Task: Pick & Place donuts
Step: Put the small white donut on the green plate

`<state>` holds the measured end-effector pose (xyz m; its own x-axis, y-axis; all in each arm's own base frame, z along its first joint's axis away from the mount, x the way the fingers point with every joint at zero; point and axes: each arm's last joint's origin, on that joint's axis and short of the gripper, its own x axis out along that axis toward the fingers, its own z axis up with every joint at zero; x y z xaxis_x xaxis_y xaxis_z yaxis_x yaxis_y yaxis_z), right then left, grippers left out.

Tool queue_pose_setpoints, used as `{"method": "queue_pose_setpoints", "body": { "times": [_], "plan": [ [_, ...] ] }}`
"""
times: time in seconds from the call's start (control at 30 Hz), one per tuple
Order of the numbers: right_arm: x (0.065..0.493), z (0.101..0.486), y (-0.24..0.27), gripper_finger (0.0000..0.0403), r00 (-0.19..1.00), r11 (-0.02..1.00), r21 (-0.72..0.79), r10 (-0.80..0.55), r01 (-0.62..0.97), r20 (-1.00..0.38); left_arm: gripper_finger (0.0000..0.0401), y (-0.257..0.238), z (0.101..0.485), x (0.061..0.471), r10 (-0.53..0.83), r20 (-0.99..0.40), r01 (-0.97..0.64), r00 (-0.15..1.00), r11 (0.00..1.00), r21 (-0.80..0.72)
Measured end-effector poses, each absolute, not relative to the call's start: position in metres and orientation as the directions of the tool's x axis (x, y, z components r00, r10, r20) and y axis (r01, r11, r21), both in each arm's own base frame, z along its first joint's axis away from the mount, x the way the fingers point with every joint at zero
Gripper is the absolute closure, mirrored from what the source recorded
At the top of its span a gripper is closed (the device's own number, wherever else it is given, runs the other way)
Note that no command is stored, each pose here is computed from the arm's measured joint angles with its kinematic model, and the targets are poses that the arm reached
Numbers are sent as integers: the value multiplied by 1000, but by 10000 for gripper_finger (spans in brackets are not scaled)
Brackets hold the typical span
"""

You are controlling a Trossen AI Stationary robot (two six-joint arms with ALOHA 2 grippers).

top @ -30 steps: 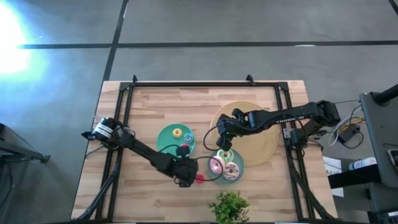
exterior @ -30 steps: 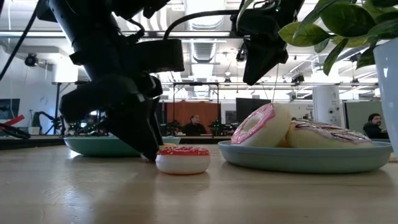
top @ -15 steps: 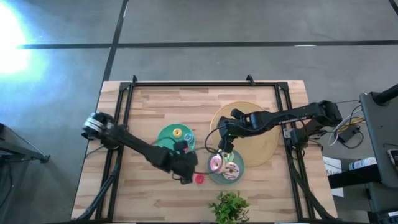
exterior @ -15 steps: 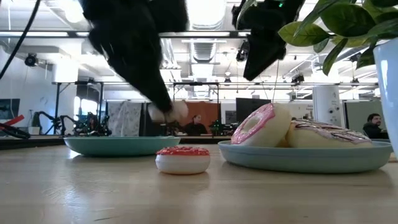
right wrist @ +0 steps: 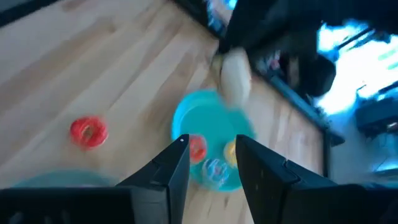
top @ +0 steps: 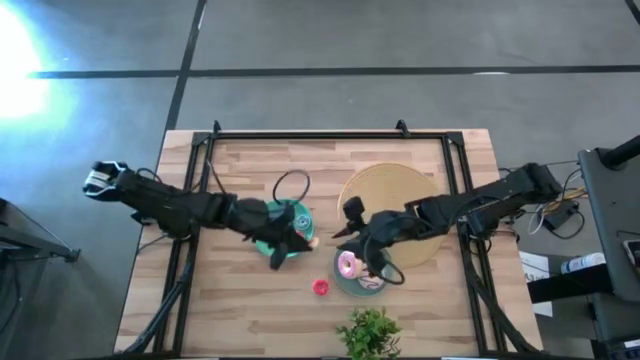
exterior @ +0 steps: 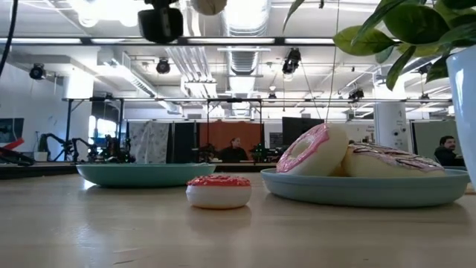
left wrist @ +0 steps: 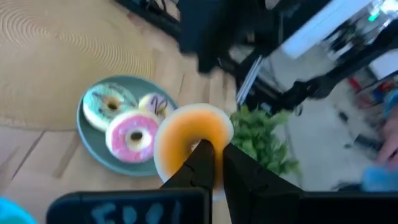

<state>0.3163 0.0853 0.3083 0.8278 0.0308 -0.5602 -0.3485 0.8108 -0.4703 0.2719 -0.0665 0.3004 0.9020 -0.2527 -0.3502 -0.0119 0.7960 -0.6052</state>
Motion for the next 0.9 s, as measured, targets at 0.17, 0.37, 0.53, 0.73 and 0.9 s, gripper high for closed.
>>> {"method": "queue_pose_setpoints", "body": {
  "times": [0.17,0.37,0.53,0.73,0.9],
  "plan": [
    [324,309,86,263,841,836,-452,20,-310,-540,401,-49,305,274,-254,-318,1,913,783,-622],
    [325,311,86,204,844,820,-473,23,-323,-536,401,-44,306,279,-293,-309,33,905,772,-635],
    [327,310,86,166,847,809,-503,-10,-306,-531,401,-47,304,292,-333,-296,68,895,758,-649],
    [329,306,87,150,842,805,-502,-6,-316,-539,401,-48,307,309,-345,-293,93,892,773,-628],
    [329,307,87,160,843,821,-483,-5,-304,-538,401,-48,304,316,-358,-299,101,885,772,-628]
  ]
}}
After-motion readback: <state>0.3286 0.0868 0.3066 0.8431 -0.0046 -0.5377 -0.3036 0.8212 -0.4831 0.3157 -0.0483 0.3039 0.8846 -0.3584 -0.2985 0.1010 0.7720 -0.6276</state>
